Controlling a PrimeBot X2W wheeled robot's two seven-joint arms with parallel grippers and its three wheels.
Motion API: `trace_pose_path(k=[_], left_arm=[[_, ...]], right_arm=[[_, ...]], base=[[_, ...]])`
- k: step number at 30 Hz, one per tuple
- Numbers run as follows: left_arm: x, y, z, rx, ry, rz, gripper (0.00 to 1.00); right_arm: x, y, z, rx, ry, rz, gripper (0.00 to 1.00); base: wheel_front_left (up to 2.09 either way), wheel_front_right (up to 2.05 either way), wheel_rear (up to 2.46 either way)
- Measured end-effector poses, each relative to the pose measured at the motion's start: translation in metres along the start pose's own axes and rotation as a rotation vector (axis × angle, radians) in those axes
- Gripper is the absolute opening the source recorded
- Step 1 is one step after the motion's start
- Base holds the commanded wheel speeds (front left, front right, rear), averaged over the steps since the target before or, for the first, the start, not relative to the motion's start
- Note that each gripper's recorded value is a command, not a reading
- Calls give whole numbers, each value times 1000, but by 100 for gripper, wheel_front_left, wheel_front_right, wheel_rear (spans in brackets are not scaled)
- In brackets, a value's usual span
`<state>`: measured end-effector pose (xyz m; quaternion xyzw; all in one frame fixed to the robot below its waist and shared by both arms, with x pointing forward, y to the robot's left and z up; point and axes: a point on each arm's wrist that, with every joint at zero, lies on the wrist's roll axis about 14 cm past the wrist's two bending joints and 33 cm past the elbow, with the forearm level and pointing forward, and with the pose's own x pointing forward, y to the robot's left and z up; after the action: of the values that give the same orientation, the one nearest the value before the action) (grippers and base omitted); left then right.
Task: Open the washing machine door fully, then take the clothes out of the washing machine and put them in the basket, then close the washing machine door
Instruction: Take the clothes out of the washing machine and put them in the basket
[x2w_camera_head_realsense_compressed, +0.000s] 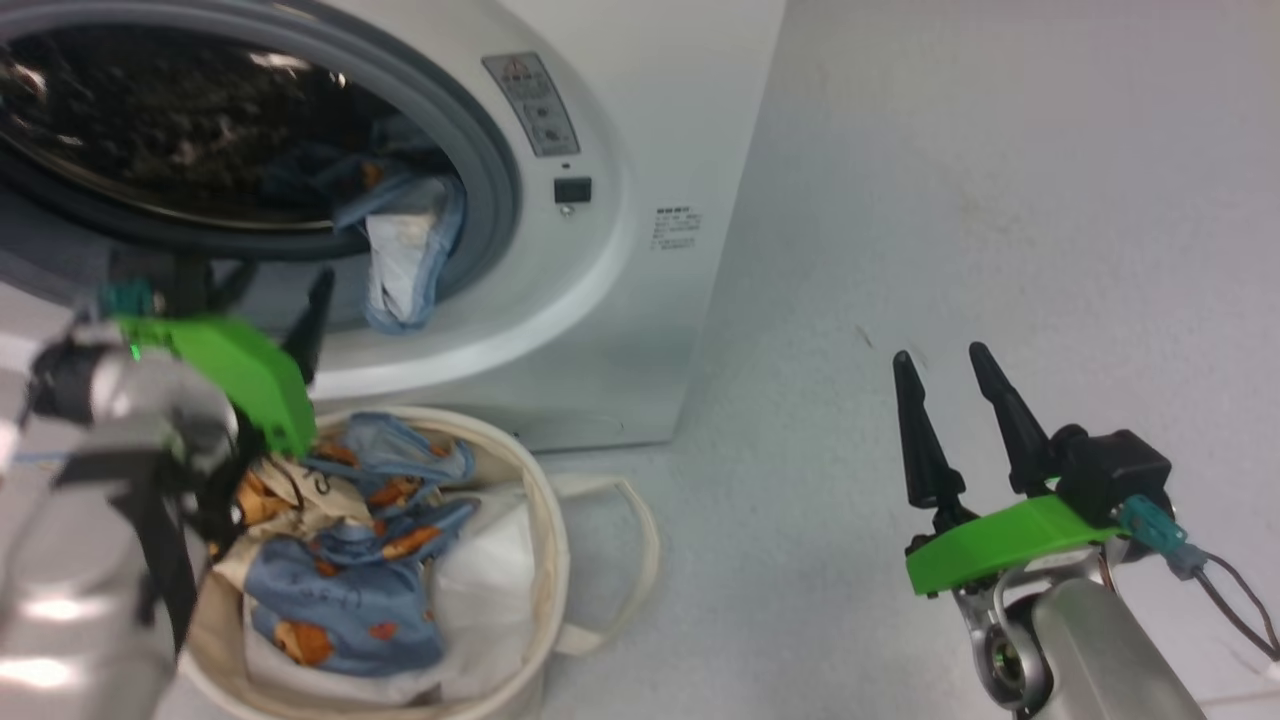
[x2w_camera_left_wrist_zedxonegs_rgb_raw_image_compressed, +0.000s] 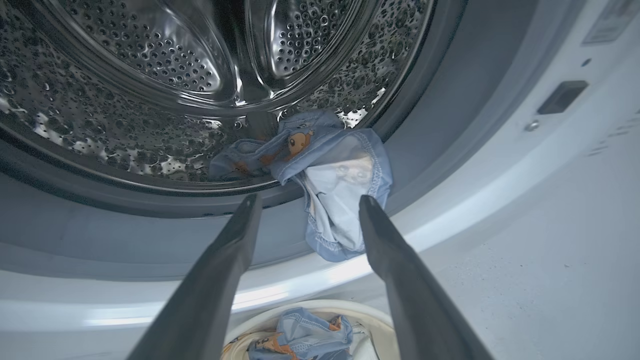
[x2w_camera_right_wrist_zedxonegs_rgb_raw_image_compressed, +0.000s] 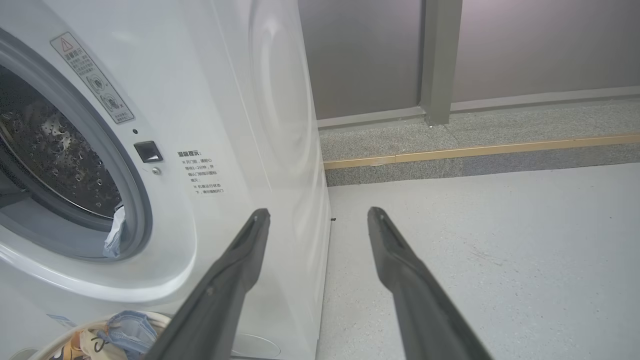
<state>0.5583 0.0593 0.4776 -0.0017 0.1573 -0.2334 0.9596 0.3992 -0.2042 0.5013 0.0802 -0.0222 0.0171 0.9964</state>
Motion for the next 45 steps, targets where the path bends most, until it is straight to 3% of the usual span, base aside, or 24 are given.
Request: trace_pose_path(k=[6,14,20,31,32,33,39,45], left_arm=[[46,10,-4,-10,93,4,100],[92,-14,-32,-250,239,-76,100],[110,-25,-40,-325,293,-120,100],[112,-24,-74,-318,417,-111,100],[112,-25,-74,-310,417,-114,97],[112,-25,-74,-313,414,-117,0],[114,-30,-60,-340,345,-139,0],[113,-20,-15,-324,131,-121,0]], right_arm=[[8,-15,-13,-12,35,-40,100],[11,-35,-36,-30,97,-101,100],[8,-44,-45,-31,124,-135,100],[11,-45,-49,-38,131,-140,100],[12,-45,-49,-38,130,-138,100],[13,-44,-48,-38,127,-136,100],[15,-42,-48,-36,124,-128,100],[16,-38,-41,-32,106,-119,100]], base=[[0,0,0],[0,0,0],[0,0,0],[0,0,0],[0,0,0],[0,0,0],[0,0,0],[0,0,0]])
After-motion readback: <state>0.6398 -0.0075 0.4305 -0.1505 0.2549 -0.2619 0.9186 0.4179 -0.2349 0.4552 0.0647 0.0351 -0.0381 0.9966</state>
